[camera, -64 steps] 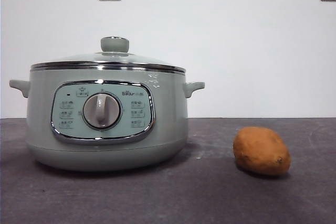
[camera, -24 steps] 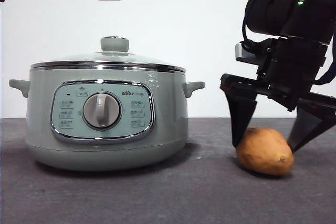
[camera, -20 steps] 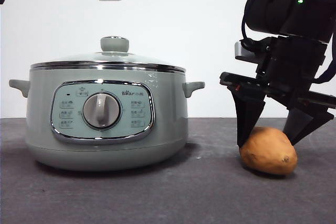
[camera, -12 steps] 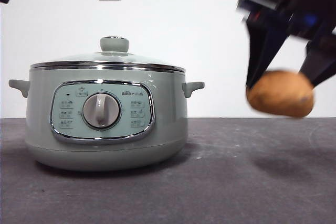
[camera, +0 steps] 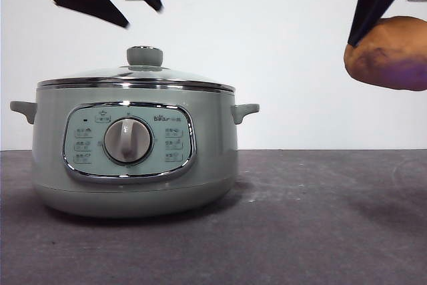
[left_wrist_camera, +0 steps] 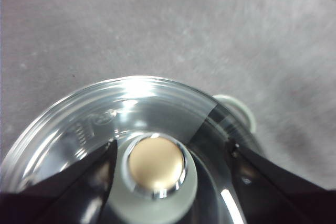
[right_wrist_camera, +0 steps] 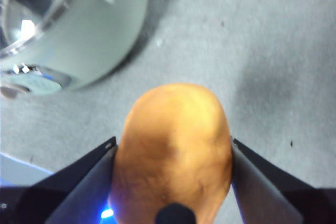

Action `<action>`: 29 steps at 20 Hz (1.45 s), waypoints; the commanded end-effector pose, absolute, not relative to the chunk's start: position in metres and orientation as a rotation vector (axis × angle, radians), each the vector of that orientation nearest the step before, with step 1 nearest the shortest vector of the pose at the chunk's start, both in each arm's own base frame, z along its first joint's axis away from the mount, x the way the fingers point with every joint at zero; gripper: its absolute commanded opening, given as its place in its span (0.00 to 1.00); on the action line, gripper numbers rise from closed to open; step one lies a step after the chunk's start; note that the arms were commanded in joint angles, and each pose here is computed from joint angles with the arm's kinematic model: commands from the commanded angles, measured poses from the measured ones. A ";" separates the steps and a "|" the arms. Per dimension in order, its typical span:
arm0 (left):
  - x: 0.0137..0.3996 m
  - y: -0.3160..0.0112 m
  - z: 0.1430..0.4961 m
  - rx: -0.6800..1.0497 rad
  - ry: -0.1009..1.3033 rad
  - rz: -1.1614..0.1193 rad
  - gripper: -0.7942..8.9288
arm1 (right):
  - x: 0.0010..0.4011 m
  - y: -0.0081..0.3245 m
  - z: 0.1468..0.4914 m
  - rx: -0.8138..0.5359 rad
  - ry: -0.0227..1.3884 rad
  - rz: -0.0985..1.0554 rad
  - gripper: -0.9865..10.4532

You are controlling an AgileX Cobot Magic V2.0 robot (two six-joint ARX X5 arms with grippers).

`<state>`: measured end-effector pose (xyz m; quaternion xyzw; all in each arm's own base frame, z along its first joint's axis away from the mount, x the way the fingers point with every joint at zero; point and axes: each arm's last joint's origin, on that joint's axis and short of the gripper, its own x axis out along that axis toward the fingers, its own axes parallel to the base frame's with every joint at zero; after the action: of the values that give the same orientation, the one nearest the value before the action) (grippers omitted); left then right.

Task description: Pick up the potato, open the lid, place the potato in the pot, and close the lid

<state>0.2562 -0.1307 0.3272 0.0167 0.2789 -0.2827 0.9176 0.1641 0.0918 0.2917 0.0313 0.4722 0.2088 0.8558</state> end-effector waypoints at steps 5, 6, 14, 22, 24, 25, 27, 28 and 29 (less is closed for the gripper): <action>0.273 -0.149 0.296 0.119 0.662 -0.542 0.43 | 0.164 0.092 0.292 0.070 0.990 0.437 0.08; 0.274 -0.149 0.296 0.119 0.661 -0.541 0.43 | 0.164 0.092 0.292 0.071 0.989 0.438 0.08; 0.274 -0.149 0.296 0.162 0.644 -0.557 0.07 | 0.164 0.092 0.292 0.072 0.988 0.438 0.08; 0.246 -0.132 0.349 0.132 0.433 -0.512 0.07 | 0.169 0.095 0.303 0.104 0.877 0.478 0.08; 0.228 -0.122 0.373 0.116 0.358 -0.502 0.07 | 0.172 0.099 0.309 0.138 0.825 0.549 0.08; 0.218 -0.116 0.385 0.116 0.330 -0.483 0.07 | 0.175 0.102 0.312 0.168 0.796 0.603 0.08; 0.193 -0.101 0.408 0.129 0.273 -0.445 0.07 | 0.182 0.112 0.318 0.204 0.743 0.672 0.08; 0.180 -0.094 0.419 0.127 0.253 -0.440 0.07 | 0.186 0.118 0.320 0.200 0.734 0.687 0.08; 0.169 -0.088 0.426 0.122 0.238 -0.440 0.07 | 0.191 0.125 0.322 0.194 0.737 0.702 0.08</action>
<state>0.1715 -0.0896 0.4163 0.0612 0.1514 -0.2154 0.9628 0.1898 0.1233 0.3225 0.0879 0.3512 0.3350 0.8699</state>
